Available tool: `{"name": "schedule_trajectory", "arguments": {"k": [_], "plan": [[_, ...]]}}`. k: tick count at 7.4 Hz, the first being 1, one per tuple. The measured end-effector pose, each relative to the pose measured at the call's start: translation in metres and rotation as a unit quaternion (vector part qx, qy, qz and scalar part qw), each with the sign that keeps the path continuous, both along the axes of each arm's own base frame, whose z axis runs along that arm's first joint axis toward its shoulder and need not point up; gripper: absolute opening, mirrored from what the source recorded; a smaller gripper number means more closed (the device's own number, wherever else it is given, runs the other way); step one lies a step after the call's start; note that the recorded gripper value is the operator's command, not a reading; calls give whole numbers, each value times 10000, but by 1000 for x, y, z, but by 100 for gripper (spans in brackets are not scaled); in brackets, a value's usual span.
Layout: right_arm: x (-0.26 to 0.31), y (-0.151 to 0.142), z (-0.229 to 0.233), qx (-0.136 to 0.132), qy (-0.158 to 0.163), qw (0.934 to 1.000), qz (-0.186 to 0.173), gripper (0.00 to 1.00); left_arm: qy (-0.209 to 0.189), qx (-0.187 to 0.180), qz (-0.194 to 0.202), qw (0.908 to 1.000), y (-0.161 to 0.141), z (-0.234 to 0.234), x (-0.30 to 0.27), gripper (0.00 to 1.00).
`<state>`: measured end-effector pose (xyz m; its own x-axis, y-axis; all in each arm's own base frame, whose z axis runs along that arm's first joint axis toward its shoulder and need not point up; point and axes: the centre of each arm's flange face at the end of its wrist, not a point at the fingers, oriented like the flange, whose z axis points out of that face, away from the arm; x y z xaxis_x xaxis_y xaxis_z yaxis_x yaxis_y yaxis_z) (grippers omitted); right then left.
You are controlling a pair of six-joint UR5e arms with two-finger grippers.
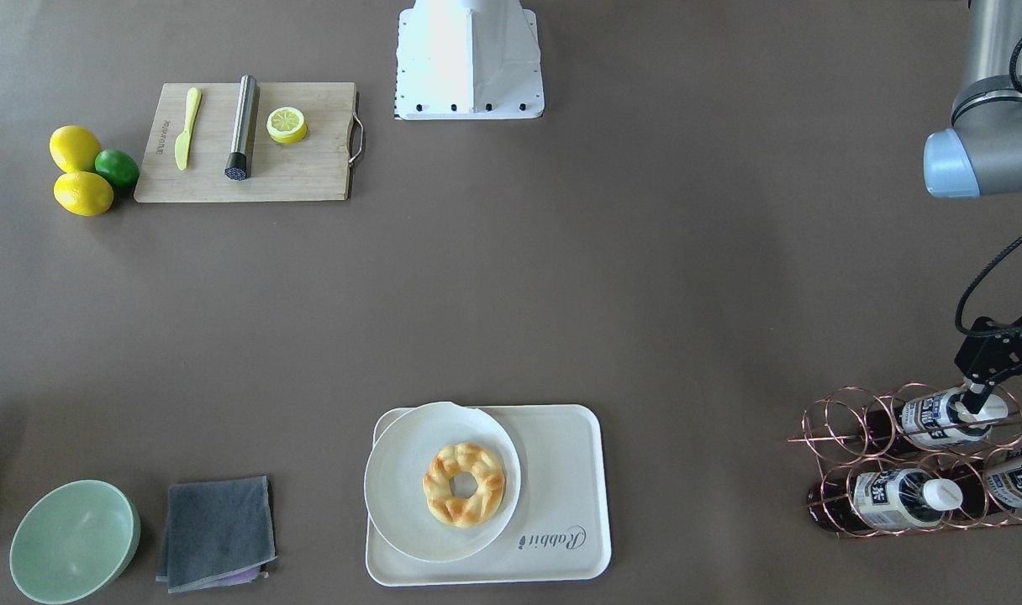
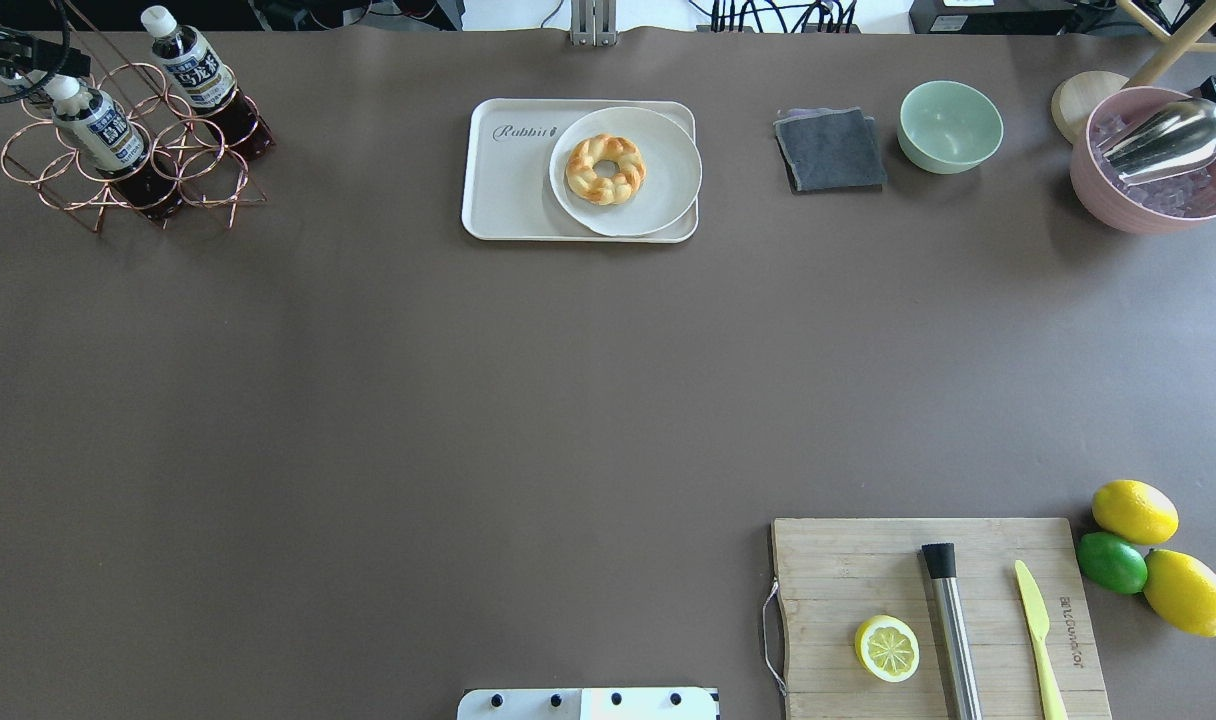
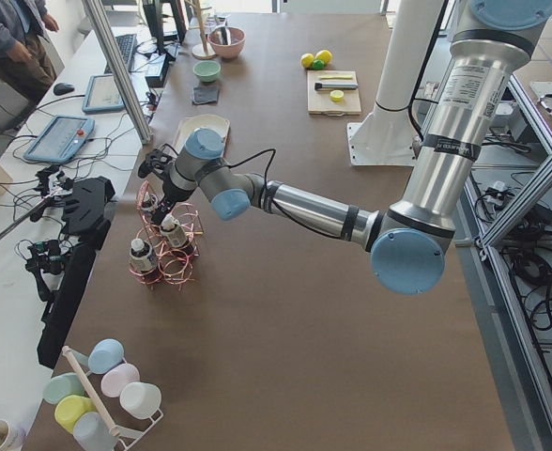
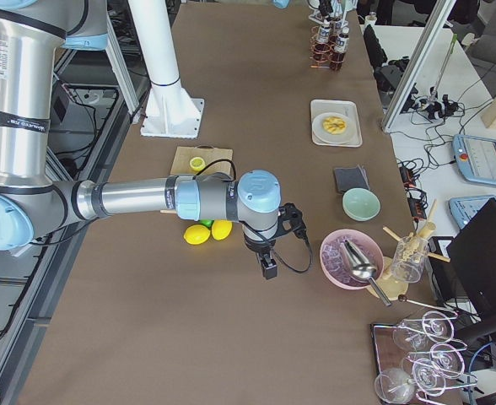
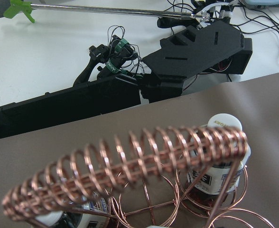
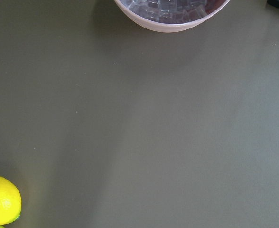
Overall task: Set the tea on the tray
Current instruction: 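Reach the left gripper to the copper rack and grasp a tea bottle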
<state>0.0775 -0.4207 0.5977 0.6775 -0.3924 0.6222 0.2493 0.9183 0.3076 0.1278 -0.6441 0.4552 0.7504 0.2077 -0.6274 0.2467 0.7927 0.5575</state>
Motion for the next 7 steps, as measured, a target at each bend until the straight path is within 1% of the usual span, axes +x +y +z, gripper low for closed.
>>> {"name": "schedule_trajectory", "arguments": {"k": [1,3,4,6,7], "plan": [[0,0,0,-3,3,10000,1,100,26,-14,-15,10000,-2,1,3,74],[0,0,0,1,4,10000,-3,100,64,-87,-20,9999,-2,6,9,73],[0,0,0,3,4,10000,-2,100,62,-131,-14,9999,-1,10,11,63],[0,0,-2,18,5,10000,-1,100,120,-225,-57,9997,1,14,12,18],[0,0,-2,25,5,10000,0,100,176,-293,-97,9994,1,14,14,0]]}}
